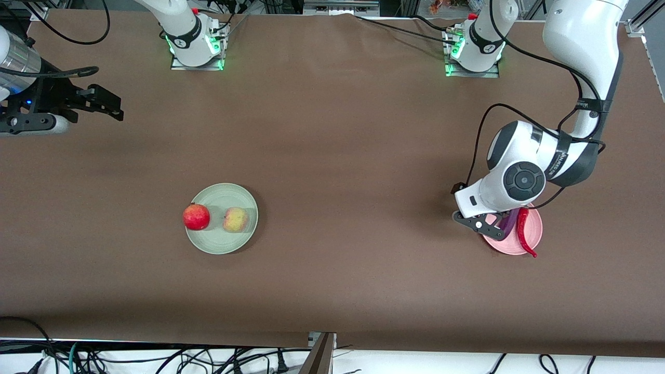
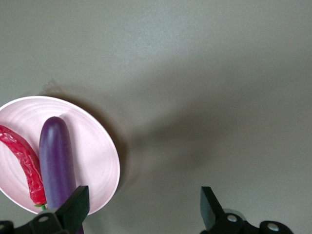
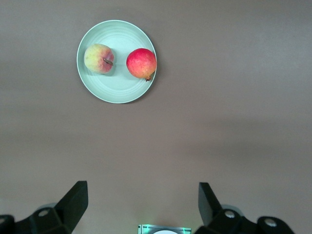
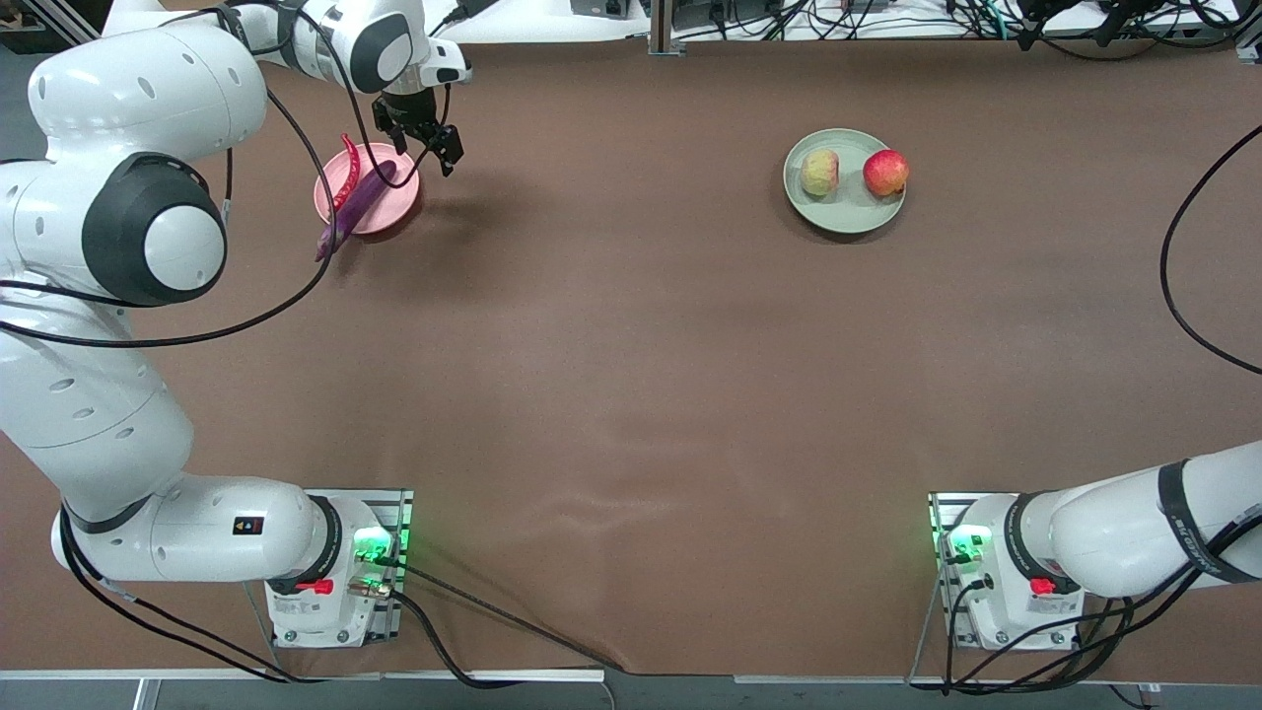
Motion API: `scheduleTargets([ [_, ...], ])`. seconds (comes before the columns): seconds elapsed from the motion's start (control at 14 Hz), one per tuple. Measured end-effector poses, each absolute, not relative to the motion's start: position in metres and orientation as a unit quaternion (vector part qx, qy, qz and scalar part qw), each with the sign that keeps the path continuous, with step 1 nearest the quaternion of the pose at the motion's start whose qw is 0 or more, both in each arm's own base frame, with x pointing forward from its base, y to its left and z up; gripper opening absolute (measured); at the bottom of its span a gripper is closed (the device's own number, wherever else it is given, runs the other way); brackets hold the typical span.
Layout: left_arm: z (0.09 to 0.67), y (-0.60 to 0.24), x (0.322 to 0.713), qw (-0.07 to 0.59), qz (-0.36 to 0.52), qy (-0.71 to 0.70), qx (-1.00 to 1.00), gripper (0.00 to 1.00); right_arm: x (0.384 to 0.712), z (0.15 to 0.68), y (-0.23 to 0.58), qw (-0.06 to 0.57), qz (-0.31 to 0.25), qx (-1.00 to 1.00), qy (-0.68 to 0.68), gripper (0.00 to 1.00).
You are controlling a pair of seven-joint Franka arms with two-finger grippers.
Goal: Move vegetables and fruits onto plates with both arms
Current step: 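Lower the eggplant onto the pink plate and open the left gripper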
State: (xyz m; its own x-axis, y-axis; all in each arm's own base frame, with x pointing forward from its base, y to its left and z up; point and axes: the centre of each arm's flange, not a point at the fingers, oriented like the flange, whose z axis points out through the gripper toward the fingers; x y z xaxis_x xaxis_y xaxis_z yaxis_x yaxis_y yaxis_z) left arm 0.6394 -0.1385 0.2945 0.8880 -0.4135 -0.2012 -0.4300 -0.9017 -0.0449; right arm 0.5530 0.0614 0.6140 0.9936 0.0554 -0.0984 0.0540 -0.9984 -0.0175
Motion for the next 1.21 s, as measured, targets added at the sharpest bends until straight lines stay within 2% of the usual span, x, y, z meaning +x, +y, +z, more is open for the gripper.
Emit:
scheduleTargets([
  [0.29,0.321,-0.132,0.649,0.048,0.086,0.207,-0.973,1.0,0.553,0.614,0.062,0.007,0.049,-0.998,-0.028,1.0],
  [0.57,0.449,-0.117,0.648,0.07,0.085,0.181,-0.977,1.0,0.553,0.615,0.062,0.008,0.048,-0.998,-0.028,1.0],
  [0.86,0.558,-0.094,0.608,0.03,0.102,0.14,-0.984,1.0,0.553,0.62,0.062,0.008,0.042,-0.999,-0.028,1.0],
  [1.0,0.585,-0.08,0.599,0.025,0.06,0.124,-0.99,1.0,0.553,0.626,0.062,0.009,0.036,-0.999,-0.028,1.0],
  [1.21,0.583,-0.061,0.581,0.029,-0.008,0.104,-0.994,1.0,0.552,0.628,0.062,0.009,0.034,-0.999,-0.028,1.0],
])
